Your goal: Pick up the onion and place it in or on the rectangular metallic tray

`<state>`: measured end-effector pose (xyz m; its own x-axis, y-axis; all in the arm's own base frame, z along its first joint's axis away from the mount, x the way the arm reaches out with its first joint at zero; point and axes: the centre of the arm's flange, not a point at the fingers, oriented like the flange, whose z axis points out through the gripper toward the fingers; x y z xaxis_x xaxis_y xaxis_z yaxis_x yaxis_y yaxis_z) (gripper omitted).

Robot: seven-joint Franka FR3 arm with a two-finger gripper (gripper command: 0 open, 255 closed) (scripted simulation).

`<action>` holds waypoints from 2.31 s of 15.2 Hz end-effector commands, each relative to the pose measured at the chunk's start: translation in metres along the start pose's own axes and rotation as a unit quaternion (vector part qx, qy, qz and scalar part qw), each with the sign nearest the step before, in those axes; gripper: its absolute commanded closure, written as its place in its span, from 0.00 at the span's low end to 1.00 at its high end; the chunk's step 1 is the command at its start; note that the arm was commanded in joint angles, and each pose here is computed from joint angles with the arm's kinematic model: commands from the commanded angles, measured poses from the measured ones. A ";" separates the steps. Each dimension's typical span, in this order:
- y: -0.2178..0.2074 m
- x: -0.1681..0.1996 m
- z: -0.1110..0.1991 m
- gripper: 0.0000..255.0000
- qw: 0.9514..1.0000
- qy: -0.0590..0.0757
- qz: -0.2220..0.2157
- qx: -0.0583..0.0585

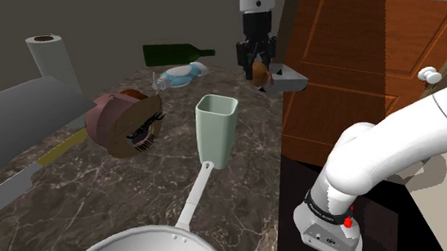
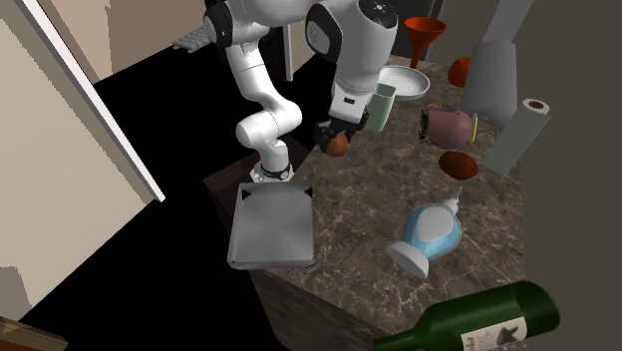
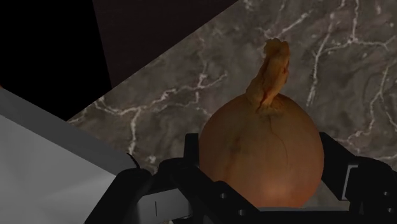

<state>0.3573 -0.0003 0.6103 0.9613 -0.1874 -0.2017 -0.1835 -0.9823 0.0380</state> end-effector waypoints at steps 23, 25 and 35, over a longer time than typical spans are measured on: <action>0.171 0.065 -0.061 1.00 1.000 0.000 0.000 0.000; 0.195 0.076 -0.063 1.00 1.000 0.000 0.000 0.000; 0.227 0.099 -0.029 1.00 1.000 0.000 0.000 0.000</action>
<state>0.4171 -0.2414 0.6328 0.9611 -0.1876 -0.2025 -0.1837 -0.9823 0.0381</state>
